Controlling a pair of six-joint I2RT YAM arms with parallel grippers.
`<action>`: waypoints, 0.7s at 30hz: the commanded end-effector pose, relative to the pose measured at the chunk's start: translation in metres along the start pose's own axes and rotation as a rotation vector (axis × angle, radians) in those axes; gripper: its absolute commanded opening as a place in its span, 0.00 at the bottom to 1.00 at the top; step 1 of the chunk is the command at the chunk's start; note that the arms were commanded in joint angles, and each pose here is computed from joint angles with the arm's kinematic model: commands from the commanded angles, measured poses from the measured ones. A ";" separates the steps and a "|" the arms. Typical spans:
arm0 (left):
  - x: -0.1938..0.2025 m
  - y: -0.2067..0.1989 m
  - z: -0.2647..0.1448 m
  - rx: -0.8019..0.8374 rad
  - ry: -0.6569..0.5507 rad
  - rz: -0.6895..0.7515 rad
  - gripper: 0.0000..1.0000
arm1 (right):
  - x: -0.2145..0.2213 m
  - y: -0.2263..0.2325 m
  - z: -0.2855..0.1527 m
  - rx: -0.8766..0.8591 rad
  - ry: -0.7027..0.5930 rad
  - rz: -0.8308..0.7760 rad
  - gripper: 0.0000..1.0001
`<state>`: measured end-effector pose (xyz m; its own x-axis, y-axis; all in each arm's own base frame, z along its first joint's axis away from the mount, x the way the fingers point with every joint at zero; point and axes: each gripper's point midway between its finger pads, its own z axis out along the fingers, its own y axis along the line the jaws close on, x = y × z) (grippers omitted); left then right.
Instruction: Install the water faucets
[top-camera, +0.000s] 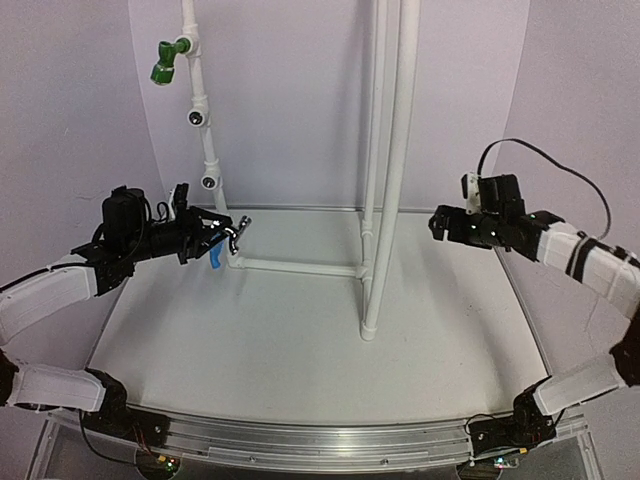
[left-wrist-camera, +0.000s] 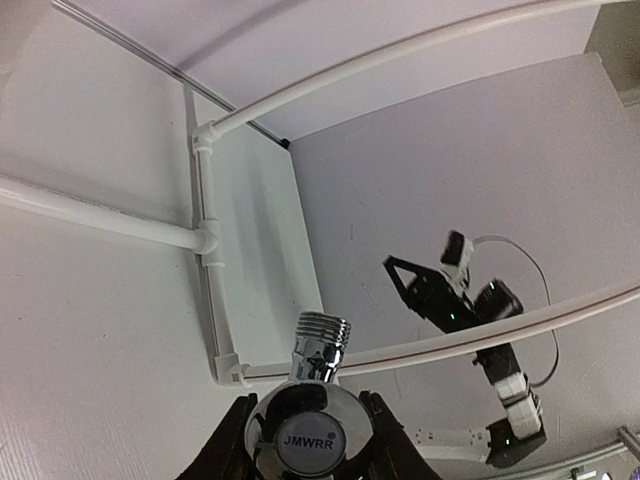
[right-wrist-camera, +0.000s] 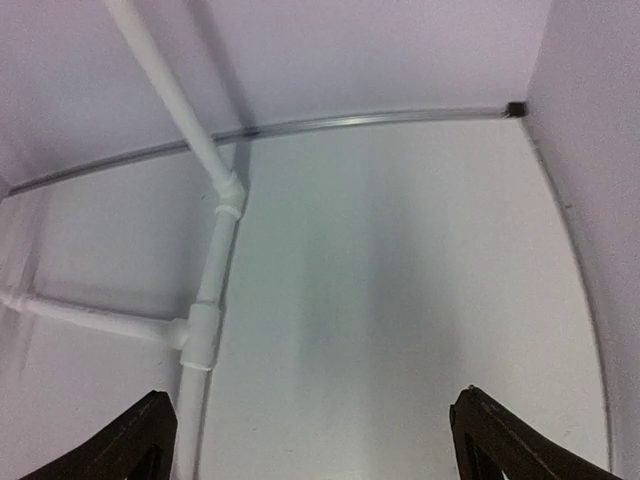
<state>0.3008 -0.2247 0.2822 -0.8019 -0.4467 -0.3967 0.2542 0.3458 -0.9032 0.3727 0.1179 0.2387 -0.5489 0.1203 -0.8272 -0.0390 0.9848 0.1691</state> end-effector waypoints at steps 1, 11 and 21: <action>0.004 -0.059 0.017 0.166 0.013 0.111 0.00 | -0.016 0.106 0.033 -0.567 0.168 0.110 0.97; 0.013 -0.094 0.074 0.293 0.066 0.045 0.00 | -0.046 0.202 0.031 -1.253 0.276 0.234 0.85; 0.012 -0.091 0.137 0.287 0.124 -0.009 0.00 | -0.026 0.236 0.013 -1.353 0.320 0.203 0.80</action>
<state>0.3372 -0.3589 0.2959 -0.8816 -0.3267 -0.3406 0.2948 0.1825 -0.9380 0.4077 0.3336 0.2629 -0.8436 0.0615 -0.5334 -0.5200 0.1539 0.8402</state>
